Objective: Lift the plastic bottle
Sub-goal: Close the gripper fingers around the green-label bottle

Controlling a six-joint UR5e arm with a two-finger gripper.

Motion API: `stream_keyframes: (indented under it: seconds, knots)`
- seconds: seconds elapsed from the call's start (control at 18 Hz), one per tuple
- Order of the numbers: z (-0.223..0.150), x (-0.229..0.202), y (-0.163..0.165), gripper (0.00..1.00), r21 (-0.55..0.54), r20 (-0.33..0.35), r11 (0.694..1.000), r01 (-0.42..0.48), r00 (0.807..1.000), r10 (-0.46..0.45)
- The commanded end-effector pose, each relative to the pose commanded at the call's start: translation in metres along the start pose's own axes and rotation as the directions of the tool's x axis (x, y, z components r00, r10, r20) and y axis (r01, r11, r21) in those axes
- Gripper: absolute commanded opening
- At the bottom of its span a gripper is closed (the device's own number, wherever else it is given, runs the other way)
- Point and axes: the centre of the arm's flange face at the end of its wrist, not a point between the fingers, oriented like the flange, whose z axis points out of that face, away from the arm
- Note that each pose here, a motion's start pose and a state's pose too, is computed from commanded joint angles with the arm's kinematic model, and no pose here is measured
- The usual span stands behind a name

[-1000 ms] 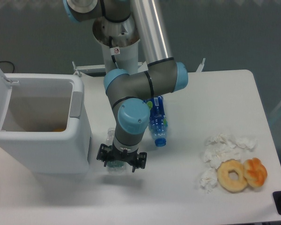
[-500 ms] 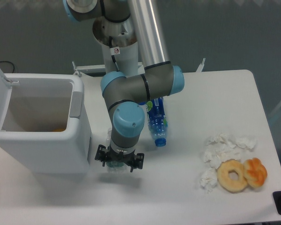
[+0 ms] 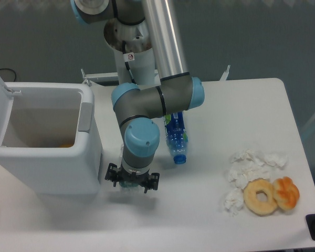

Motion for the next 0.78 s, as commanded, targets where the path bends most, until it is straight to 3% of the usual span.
stream_keyframes:
  seconds: [0.22,0.78]
  knots:
    - [0.0033,-0.0017,-0.0025,1.00,-0.006,0.007,1.000,0.000,1.000,0.000]
    - [0.0036,0.0023,-0.0035,0.85,-0.014,0.025,1.000,-0.010,1.000,0.011]
